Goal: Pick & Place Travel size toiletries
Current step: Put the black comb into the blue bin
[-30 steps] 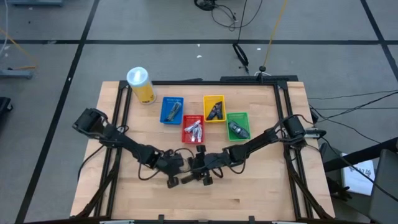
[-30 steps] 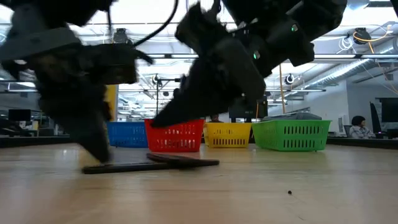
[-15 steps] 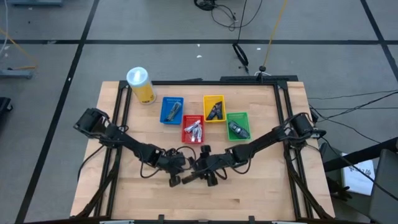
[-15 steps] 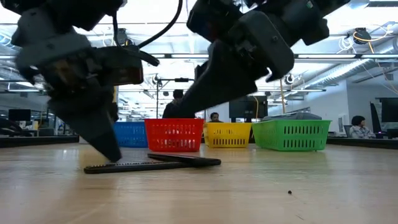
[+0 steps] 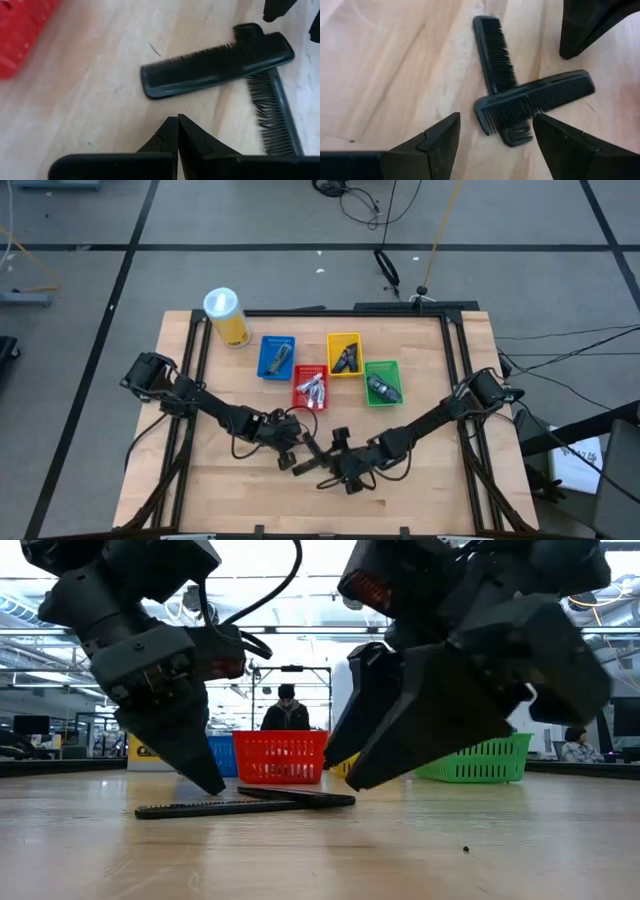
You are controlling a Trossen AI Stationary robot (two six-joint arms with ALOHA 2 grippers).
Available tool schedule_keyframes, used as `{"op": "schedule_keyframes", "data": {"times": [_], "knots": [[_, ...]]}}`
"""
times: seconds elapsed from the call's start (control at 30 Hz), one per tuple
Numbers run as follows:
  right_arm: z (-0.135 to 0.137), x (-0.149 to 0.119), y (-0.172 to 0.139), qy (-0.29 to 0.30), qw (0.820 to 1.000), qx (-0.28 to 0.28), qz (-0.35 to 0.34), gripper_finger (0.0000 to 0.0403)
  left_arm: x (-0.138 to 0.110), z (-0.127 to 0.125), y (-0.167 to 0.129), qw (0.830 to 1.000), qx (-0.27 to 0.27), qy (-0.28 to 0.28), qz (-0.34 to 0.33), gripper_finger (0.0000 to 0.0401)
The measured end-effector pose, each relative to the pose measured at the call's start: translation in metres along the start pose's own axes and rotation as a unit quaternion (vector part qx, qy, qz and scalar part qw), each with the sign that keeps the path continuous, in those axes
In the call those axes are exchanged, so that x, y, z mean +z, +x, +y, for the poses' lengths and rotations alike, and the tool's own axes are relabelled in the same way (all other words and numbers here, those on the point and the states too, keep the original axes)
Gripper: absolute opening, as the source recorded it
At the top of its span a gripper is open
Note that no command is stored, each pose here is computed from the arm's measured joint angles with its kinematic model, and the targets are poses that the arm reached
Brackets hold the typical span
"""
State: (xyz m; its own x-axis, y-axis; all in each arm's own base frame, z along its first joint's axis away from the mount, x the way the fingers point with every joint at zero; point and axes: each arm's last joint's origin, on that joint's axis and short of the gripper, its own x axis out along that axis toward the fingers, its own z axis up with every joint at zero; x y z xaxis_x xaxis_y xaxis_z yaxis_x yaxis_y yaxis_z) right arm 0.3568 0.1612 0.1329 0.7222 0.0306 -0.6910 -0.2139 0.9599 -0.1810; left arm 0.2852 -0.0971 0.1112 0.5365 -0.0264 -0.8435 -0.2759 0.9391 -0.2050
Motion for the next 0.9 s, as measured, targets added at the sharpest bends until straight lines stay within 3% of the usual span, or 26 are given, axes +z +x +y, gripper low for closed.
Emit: {"op": "schedule_keyframes", "data": {"times": [0.4, 0.9], "knots": [[0.005, -0.009, 0.015, 0.001, 1.000, -0.015, 0.001, 0.0247, 0.009, 0.016, 0.002, 0.999, 0.035, -0.013, -0.013, 0.0001], [-0.002, -0.015, 0.020, -0.024, 0.998, -0.043, 0.024, 0.0246, 0.021, 0.030, 0.004, 0.999, 0.032, -0.025, -0.021, 0.0002]]}}
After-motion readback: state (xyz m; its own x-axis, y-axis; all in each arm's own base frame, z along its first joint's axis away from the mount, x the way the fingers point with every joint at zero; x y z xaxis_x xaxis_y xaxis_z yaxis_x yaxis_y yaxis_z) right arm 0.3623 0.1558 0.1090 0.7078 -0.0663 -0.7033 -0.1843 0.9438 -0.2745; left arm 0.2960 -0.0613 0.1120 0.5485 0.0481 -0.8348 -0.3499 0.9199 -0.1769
